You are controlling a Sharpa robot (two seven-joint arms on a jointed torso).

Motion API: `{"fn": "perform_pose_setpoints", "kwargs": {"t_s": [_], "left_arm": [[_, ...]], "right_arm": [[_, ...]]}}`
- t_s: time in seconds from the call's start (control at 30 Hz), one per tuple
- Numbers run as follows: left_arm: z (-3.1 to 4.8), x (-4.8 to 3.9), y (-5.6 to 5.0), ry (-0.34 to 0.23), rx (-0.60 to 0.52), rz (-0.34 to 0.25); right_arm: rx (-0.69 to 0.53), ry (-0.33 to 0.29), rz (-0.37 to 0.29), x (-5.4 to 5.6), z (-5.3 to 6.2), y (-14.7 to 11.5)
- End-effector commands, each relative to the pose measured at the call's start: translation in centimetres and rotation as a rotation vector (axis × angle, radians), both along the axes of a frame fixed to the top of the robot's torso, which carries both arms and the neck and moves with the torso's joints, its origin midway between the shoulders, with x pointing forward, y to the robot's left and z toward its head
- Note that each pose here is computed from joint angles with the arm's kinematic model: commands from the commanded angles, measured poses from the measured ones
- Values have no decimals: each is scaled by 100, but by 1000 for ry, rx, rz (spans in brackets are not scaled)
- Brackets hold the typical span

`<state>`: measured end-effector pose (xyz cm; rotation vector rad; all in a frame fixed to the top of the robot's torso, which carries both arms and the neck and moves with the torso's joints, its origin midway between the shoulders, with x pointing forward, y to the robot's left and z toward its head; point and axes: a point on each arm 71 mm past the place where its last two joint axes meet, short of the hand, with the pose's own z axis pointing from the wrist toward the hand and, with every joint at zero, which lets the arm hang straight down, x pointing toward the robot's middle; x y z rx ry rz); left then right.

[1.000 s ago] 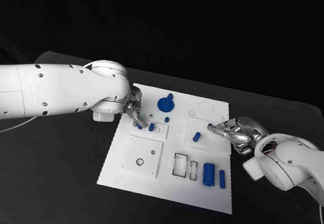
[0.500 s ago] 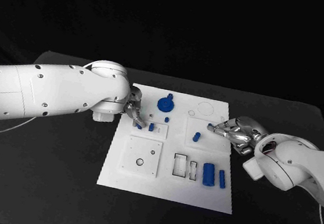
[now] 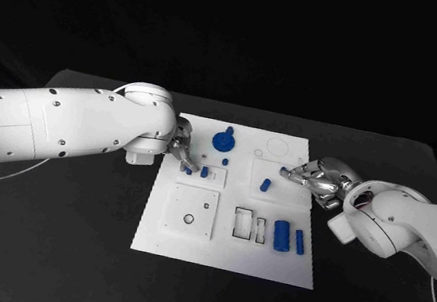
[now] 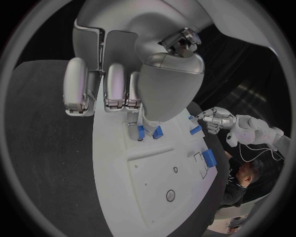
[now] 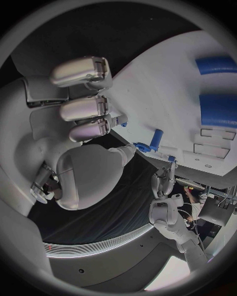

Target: Assemble the parts on the task board

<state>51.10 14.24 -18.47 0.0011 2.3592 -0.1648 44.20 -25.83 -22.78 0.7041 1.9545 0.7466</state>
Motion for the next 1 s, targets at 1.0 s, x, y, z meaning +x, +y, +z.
{"fn": "perform_pose_setpoints", "kwargs": {"t_s": [1.0], "left_arm": [[-22,-6,154,-20,30,82]], "right_arm": [[-5,-3,7,0,-2,-8]]}}
